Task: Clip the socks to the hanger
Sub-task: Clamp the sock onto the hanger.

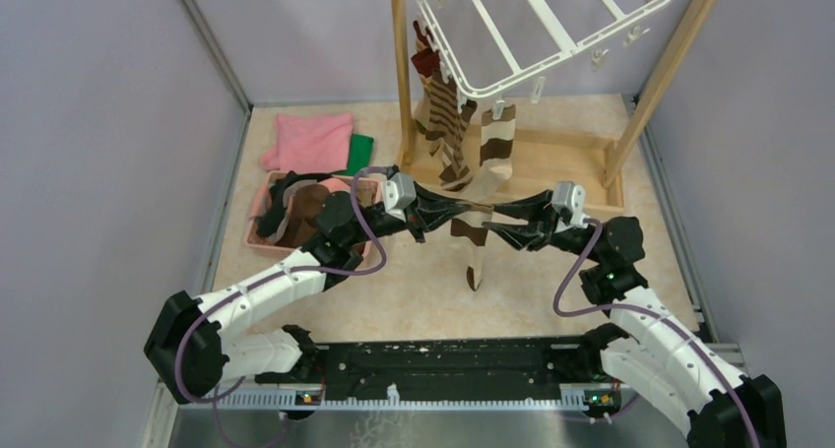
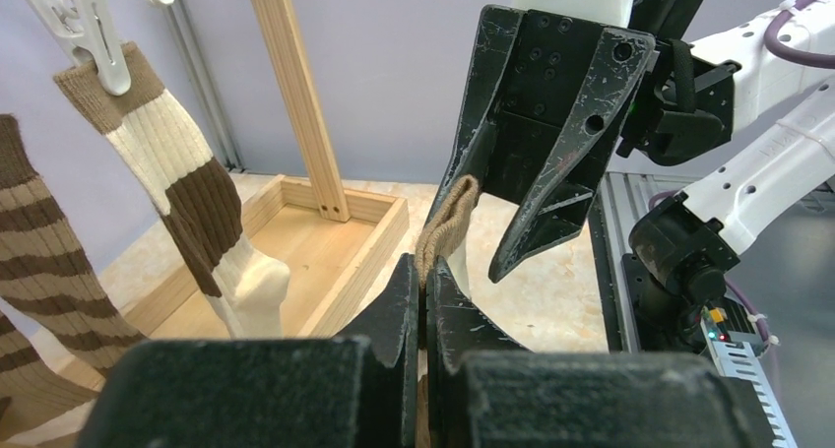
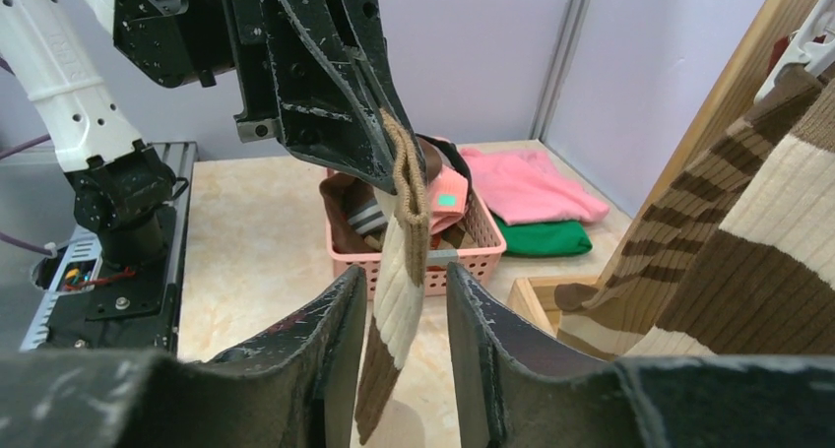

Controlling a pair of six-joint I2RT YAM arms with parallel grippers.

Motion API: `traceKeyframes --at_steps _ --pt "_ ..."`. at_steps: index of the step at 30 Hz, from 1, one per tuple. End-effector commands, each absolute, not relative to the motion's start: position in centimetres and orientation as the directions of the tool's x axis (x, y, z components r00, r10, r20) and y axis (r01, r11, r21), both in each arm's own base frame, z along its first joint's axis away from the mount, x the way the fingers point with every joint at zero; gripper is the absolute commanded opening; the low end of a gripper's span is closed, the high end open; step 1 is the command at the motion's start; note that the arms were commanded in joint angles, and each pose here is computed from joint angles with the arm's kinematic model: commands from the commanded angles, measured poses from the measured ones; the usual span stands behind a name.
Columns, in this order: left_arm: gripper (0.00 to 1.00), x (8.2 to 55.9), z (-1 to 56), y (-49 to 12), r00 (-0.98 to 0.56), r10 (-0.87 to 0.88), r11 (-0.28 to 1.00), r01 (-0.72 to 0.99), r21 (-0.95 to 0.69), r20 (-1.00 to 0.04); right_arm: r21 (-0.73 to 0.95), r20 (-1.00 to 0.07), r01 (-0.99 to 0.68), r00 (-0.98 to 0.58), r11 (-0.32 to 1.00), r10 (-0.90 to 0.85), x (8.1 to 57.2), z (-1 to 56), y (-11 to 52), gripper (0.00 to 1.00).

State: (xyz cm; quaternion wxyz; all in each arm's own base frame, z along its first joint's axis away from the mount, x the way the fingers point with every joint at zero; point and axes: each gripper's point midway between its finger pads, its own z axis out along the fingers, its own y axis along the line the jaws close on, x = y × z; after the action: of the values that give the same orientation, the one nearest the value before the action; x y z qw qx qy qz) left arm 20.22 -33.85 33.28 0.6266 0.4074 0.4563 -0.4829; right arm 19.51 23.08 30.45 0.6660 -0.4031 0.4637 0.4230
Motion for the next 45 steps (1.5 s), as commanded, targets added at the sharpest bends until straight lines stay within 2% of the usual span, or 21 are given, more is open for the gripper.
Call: traceKeyframes --at_steps 1,10,14,17,19,24,27,29,32,36,39,42,45 --pt "0.0 19.1 37.2 -33.8 0.187 -0.32 0.171 0.976 0.138 -0.929 -0.215 -0.936 -0.933 0.281 0.29 0.212 18.8 31.6 23.5 0.33" --pt "0.0 18.9 37.2 -33.7 0.181 -0.325 0.165 0.977 0.133 -0.928 -0.207 -0.937 -0.952 0.259 0.224 0.234 17.6 31.7 23.9 0.0" --pt "0.01 19.5 37.1 -33.4 0.187 -0.321 0.204 0.971 0.126 -0.928 -0.199 -0.959 -0.962 0.23 0.185 0.164 16.7 31.2 23.8 0.0" --pt "0.17 20.2 37.0 -33.2 0.169 -0.323 0.243 0.966 0.091 -0.931 -0.205 -0.959 -0.967 0.23 0.152 0.169 15.6 31.7 23.7 0.0" --pt "0.21 20.6 36.8 -33.4 0.15 -0.322 0.248 0.966 0.07 -0.935 -0.2 -0.957 -0.971 0.223 0.133 0.188 14.9 32.0 23.6 0.0" --pt "0.27 20.2 35.4 -35.6 0.058 -0.27 0.124 0.992 0.025 -0.961 -0.184 -0.948 -0.976 0.208 0.117 0.24 14.1 32.8 23.5 0.0" --pt "0.3 20.3 35.0 -36.1 0.031 -0.258 0.099 0.995 0.006 -0.966 -0.184 -0.948 -0.975 0.21 0.124 0.238 14.2 32.9 23.5 0.0" --pt "0.34 20.8 35.0 -35.9 0.034 -0.258 0.133 0.991 -0.001 -0.965 -0.179 -0.95 -0.973 0.208 0.143 0.231 14.4 32.9 23.4 0.0" --pt "0.45 21.3 35.3 -35.3 0.064 -0.261 0.187 0.982 0.014 -0.963 -0.185 -0.95 -0.962 0.228 0.203 0.215 14.9 33.1 22.9 0.0" --pt "0.52 21.9 36.1 -34.1 0.132 -0.24 0.267 0.961 0.065 -0.962 -0.193 -0.948 -0.923 0.262 0.333 0.178 16.3 33.4 21.8 0.0" --pt "0.61 21.9 37.3 -32.8 0.184 -0.236 0.321 0.942 0.102 -0.954 -0.191 -0.947 -0.879 0.283 0.437 0.154 17.2 33.5 20.5 0.0" --pt "0.7 21.3 38.3 -32.1 0.209 -0.243 0.331 0.936 0.121 -0.947 -0.172 -0.946 -0.826 0.29 0.537 0.143 18.3 33.7 19.2 0.0" --pt "0.74 20.9 39.0 -32.4 0.179 -0.258 0.3 0.949 0.097 -0.949 -0.148 -0.949 -0.786 0.283 0.601 0.136 19.3 33.6 18.3 0.0"
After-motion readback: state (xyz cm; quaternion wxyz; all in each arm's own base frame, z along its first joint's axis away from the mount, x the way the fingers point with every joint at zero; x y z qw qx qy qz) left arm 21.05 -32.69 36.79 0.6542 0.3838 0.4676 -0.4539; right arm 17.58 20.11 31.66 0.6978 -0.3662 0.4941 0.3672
